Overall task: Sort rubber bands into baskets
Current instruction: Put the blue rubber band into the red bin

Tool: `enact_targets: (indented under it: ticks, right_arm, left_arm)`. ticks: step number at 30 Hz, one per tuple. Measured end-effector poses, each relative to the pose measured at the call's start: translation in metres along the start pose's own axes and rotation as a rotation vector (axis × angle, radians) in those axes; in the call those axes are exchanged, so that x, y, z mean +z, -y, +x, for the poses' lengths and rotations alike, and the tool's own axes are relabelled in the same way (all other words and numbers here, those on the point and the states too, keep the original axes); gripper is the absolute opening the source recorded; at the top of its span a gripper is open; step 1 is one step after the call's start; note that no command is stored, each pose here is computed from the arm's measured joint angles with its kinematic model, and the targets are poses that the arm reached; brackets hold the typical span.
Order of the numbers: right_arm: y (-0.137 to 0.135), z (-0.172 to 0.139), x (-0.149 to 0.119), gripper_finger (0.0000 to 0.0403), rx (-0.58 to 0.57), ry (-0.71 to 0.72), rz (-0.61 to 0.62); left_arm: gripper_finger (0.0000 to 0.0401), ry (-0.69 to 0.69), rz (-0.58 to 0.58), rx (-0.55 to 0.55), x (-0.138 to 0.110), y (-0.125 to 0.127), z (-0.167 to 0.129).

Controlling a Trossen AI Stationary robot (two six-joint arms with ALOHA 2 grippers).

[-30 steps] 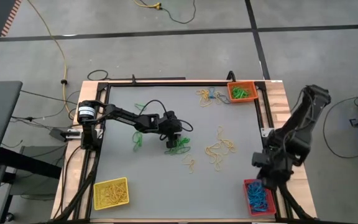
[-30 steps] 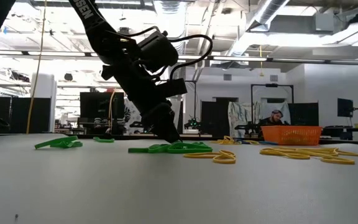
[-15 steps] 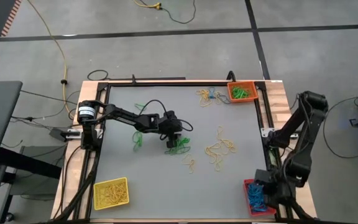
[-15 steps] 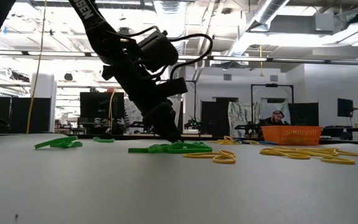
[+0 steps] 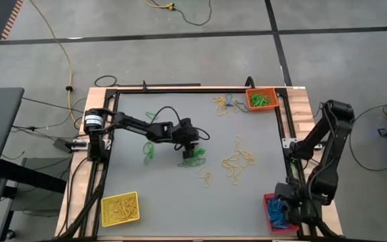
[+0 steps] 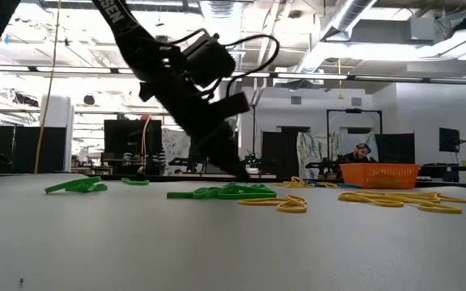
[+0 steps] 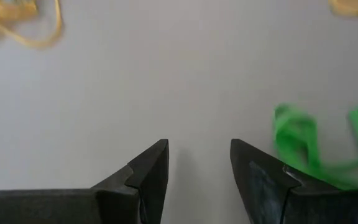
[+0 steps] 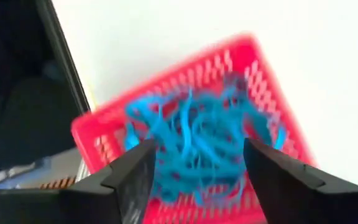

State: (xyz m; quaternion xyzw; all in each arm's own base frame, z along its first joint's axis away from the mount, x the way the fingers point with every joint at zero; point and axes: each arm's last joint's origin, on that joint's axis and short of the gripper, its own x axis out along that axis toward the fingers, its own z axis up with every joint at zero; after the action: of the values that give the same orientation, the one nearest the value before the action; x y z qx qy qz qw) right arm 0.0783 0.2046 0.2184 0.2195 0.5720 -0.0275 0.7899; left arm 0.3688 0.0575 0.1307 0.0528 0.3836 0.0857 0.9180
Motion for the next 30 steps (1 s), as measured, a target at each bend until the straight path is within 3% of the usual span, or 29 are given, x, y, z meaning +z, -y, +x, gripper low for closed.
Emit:
enact_targets:
  ticks: [6, 18, 24, 30]
  right_arm:
    - [0.007, -0.004, 0.012, 0.0276, -0.061, 0.199, -0.124]
    - [0.02, -0.003, 0.055, 0.0276, -0.338, 0.564, -0.358]
    - [0.029, -0.003, 0.082, 0.0276, -0.533, 0.731, -0.396]
    - [0.043, -0.005, 0.111, 0.0276, -0.743, 0.863, -0.35]
  left_arm:
    - [0.0163, 0.081, 0.033, 0.013, 0.028, -0.004, -0.004]
    - [0.0163, 0.282, 0.086, 0.055, 0.096, -0.015, -0.022]
    - [0.0163, 0.39, 0.075, 0.077, 0.13, -0.021, -0.038]
    - [0.0163, 0.561, 0.08, 0.084, 0.154, -0.025, -0.051]
